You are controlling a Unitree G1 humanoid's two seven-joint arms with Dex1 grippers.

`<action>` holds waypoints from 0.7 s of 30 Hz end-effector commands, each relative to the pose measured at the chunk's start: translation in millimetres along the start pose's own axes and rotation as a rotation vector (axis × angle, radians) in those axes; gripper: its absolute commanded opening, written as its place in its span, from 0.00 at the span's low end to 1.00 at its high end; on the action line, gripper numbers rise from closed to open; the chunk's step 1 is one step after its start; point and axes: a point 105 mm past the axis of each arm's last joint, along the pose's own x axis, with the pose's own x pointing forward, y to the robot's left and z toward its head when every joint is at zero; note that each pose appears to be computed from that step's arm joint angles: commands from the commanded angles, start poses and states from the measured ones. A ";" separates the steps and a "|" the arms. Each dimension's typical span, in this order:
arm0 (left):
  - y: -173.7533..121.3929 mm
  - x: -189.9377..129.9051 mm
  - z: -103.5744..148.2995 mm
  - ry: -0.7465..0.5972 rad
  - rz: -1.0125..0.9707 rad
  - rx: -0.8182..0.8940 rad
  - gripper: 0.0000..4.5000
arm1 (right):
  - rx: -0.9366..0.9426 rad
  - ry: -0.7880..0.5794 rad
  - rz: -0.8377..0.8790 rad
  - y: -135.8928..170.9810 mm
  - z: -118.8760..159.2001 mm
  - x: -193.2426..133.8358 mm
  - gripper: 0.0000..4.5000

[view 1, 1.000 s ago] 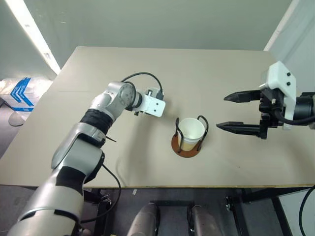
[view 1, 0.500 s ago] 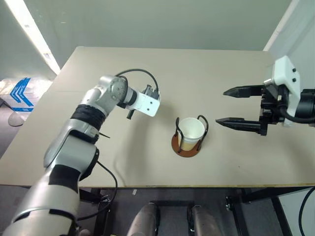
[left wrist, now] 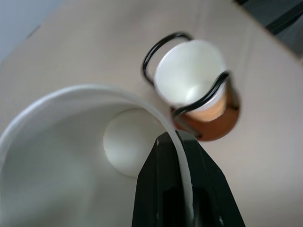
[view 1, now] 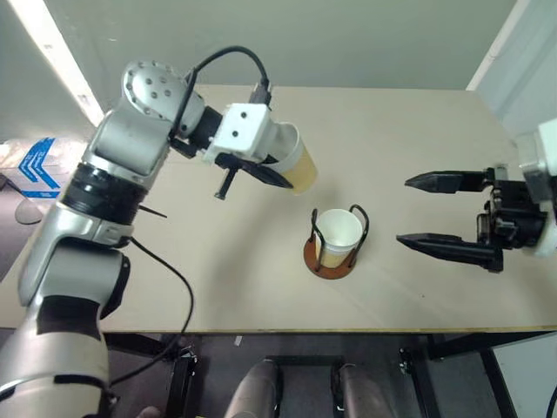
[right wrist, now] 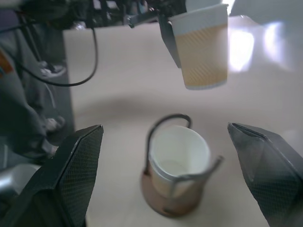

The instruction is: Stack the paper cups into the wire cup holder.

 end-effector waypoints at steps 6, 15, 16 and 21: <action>3.2 3.4 45.6 -0.119 -0.135 0.030 0.00 | -0.030 -0.061 -0.073 8.8 16.0 -10.7 0.99; 10.6 34.1 36.3 -0.074 -0.228 0.070 0.00 | -0.029 -0.049 -0.143 11.9 12.1 -12.6 0.99; 11.6 35.1 35.4 -0.072 -0.229 0.072 0.00 | -0.029 -0.049 -0.146 12.2 12.1 -12.1 0.99; 16.0 51.9 33.2 -0.069 -0.259 0.097 0.00 | -0.025 -0.045 -0.180 14.3 10.0 -14.4 0.99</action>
